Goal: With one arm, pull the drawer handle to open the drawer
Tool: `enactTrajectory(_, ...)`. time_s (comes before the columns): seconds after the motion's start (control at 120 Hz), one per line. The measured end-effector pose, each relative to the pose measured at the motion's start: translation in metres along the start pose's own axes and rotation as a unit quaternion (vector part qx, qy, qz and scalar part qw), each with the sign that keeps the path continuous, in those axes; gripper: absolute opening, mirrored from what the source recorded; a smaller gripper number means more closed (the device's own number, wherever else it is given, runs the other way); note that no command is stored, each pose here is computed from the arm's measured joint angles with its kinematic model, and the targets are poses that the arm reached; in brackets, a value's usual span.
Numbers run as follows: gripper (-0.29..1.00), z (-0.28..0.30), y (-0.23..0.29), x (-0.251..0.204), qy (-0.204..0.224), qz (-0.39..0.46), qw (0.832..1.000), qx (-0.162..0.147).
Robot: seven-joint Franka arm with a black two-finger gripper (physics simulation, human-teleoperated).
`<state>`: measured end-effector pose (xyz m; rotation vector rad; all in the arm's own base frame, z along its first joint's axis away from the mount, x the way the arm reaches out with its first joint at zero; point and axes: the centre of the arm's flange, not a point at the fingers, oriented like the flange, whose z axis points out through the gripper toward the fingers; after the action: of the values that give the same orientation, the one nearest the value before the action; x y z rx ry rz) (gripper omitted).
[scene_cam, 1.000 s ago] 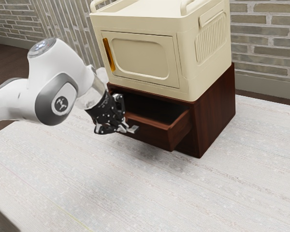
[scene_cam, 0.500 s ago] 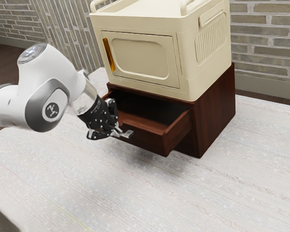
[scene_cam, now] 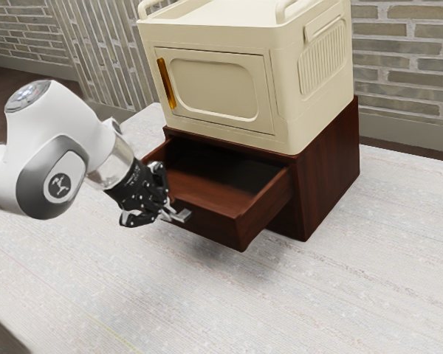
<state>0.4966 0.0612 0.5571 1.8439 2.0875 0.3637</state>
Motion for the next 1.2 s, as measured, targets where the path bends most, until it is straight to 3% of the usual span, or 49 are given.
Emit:
enactTrajectory(0.925,-0.08,-0.013,-0.03,0.014,-0.002,-0.016,1.0,-0.005)
enactTrajectory(1.2,0.09,-0.021,-0.031,0.014,-0.003,-0.015,1.0,-0.014)
